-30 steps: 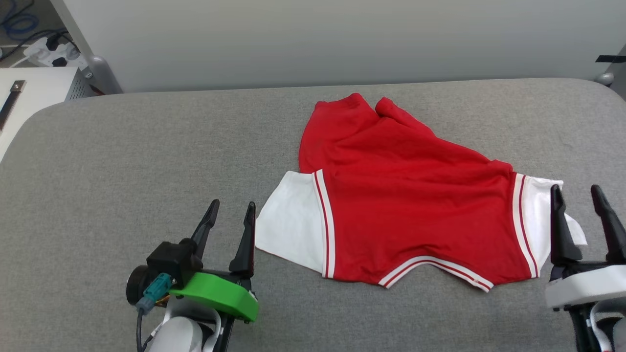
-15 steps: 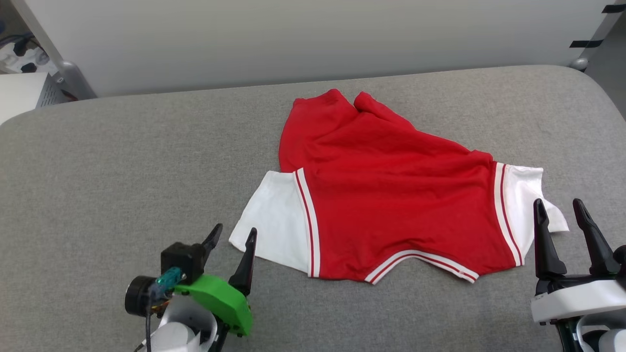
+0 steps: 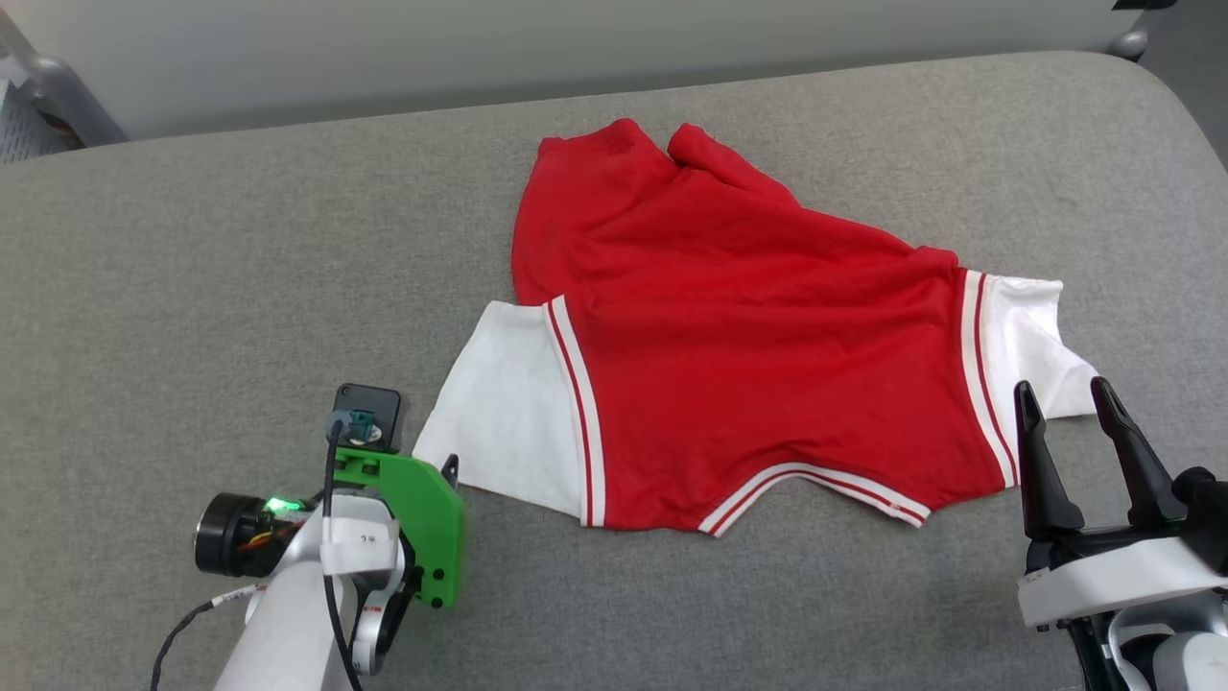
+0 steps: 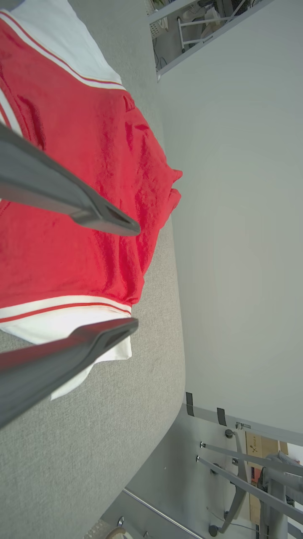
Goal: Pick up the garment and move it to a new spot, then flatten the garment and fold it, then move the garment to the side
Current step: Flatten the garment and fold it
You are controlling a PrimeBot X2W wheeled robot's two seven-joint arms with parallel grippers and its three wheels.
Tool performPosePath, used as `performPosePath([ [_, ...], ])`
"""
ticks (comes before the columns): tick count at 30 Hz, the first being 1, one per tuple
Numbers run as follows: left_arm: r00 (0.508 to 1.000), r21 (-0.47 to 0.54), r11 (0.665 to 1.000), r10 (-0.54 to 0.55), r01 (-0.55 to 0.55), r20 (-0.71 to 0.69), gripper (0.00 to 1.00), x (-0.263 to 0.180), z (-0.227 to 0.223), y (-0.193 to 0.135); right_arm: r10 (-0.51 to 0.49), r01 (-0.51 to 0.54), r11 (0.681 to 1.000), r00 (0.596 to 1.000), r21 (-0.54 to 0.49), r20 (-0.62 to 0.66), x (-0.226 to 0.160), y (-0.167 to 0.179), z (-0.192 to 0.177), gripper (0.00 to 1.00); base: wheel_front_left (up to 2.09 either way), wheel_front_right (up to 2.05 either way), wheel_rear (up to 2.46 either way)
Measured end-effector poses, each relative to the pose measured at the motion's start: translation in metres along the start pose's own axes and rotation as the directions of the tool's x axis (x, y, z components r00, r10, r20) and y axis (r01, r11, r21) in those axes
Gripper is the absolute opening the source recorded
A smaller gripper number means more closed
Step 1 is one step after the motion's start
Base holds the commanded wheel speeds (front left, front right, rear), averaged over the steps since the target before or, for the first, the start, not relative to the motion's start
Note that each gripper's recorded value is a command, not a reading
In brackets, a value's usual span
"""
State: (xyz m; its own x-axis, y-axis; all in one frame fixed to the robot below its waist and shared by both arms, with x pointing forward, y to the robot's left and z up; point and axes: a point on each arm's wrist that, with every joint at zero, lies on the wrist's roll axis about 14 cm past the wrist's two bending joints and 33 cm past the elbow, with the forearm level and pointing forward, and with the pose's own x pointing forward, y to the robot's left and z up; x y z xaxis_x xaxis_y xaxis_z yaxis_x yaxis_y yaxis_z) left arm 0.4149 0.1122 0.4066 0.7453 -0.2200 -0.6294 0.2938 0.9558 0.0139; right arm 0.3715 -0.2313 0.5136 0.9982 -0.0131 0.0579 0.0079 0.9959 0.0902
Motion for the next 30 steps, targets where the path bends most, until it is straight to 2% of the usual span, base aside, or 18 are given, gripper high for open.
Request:
performPosePath([
  [7,0.998,0.006,1.0,0.007,-0.007,-0.057,1.0,0.022,-0.003,0.0,-0.042,0.041,0.999,0.998,-0.01,-0.038,0.002,-0.011,-0.013,1.0,0.0,0.0,0.0],
  [13,0.982,0.035,0.999,-0.023,0.03,-0.187,1.0,0.038,-0.025,-0.004,-0.068,0.067,0.998,0.996,-0.017,-0.056,0.005,-0.018,-0.021,1.0,0.0,0.0,0.0],
  [14,0.978,0.032,0.999,-0.033,0.041,-0.204,0.85,0.039,-0.026,-0.005,-0.072,0.071,0.997,0.996,-0.018,-0.061,0.004,-0.019,-0.023,1.0,0.0,0.0,0.0],
  [16,0.976,0.018,0.999,-0.042,0.047,-0.214,0.0,0.042,-0.027,-0.006,-0.08,0.079,0.997,0.994,-0.017,-0.069,0.003,-0.021,-0.026,1.0,0.0,0.0,0.0],
  [21,0.977,-0.031,0.997,-0.068,0.063,-0.204,0.0,0.039,-0.025,-0.009,-0.081,0.08,0.997,0.994,-0.02,-0.071,0.005,-0.021,-0.028,1.0,0.0,0.0,0.0],
  [27,0.99,-0.092,0.996,-0.023,0.01,-0.138,0.0,0.024,-0.02,0.005,-0.063,0.06,0.997,0.995,-0.044,-0.073,0.007,-0.02,-0.022,1.0,0.0,0.0,0.0],
  [30,0.993,-0.154,0.988,0.0,-0.018,-0.118,0.0,0.011,-0.022,0.011,-0.054,0.05,0.998,0.995,-0.05,-0.089,0.006,-0.018,-0.021,1.0,0.0,0.0,0.0],
])
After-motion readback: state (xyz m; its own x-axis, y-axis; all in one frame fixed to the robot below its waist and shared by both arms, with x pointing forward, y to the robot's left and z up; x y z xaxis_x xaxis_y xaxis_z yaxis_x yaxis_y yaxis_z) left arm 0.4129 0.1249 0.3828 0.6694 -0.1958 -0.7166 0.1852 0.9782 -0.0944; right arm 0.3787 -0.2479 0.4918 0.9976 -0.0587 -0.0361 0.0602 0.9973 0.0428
